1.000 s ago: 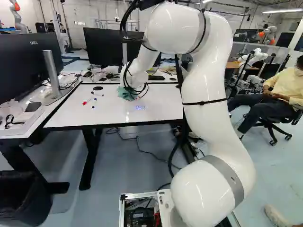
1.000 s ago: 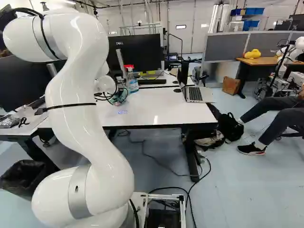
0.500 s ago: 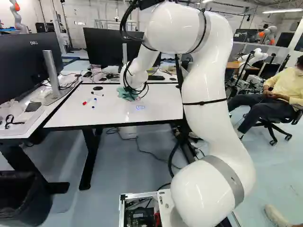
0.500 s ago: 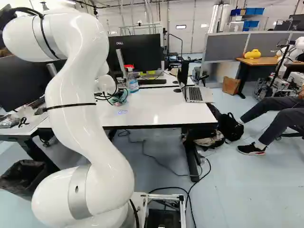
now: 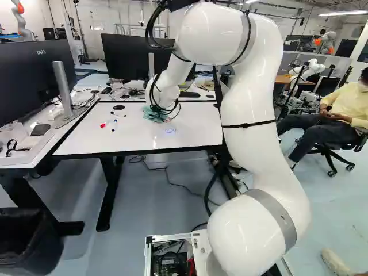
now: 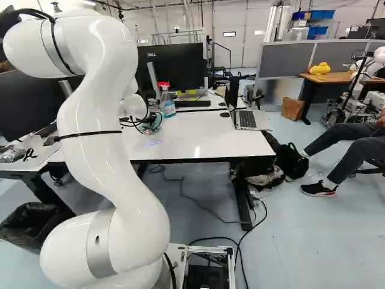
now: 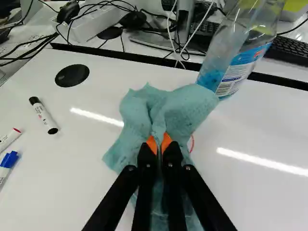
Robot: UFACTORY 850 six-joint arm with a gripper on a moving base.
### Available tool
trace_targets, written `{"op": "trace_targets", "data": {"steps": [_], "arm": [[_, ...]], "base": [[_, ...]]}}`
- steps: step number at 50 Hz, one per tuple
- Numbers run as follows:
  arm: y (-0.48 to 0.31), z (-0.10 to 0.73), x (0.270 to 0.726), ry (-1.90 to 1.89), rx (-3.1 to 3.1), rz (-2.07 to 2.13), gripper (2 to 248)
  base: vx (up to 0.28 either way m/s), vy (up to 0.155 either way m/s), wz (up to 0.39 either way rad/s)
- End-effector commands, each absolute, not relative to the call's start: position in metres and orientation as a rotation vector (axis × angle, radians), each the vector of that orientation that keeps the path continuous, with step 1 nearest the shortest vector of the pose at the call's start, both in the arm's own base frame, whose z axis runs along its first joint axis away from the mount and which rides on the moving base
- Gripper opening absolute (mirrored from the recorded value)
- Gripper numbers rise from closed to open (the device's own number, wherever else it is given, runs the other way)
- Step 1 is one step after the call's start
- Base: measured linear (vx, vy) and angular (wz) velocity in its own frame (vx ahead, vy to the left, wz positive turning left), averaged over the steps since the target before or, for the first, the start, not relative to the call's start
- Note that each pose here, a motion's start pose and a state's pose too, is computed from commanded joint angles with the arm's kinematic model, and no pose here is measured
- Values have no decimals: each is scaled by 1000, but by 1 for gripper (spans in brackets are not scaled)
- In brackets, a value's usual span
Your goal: Clean the table with the green towel
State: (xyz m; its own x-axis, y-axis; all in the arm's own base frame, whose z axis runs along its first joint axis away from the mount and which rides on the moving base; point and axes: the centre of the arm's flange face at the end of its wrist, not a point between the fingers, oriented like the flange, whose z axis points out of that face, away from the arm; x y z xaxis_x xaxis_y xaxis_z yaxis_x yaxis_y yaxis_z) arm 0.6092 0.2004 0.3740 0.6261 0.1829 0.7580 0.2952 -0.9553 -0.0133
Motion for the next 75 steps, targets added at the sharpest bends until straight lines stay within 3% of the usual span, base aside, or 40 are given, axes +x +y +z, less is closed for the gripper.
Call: {"op": "trace_targets", "data": {"steps": [50,75], "arm": [[219,371,632,-418,-2679,-1270,30],[185,370,648,-346,-2705,-1289,30]], "base": [[0,0,0],[0,0,0]]}}
